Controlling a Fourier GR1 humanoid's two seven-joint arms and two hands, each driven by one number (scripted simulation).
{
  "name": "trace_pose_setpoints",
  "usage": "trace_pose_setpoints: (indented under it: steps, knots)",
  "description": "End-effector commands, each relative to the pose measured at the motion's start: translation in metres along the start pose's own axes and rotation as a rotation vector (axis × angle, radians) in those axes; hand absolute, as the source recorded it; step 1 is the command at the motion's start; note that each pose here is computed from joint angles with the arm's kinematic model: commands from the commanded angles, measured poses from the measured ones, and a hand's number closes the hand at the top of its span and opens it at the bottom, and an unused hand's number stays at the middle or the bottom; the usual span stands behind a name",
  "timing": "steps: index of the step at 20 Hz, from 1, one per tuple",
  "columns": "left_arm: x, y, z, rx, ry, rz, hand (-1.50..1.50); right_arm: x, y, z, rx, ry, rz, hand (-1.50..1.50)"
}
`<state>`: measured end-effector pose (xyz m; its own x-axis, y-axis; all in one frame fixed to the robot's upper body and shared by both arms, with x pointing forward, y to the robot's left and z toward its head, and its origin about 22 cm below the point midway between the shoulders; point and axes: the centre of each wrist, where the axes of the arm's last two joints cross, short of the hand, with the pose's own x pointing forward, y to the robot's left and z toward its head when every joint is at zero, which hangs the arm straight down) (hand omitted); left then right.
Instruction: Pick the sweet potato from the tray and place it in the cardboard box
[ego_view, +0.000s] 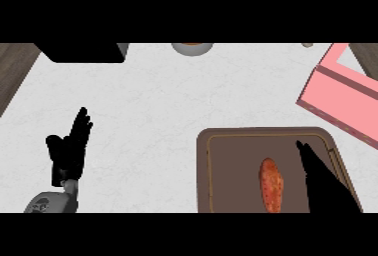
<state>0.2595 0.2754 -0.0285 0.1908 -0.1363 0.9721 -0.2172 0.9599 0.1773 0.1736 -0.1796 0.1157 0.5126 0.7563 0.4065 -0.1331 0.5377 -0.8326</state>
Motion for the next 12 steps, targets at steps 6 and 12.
trace_pose_setpoints:
  steps: [6,12]
  knots:
    - [-0.012,-0.004,0.003,-0.003,0.000,0.001,0.00,0.025,0.014,-0.005,0.035,0.229,0.059,-1.50]
    - [0.003,0.002,-0.009,0.002,-0.004,0.002,0.00,0.032,0.036,-0.027,0.039,0.265,0.078,-1.50]
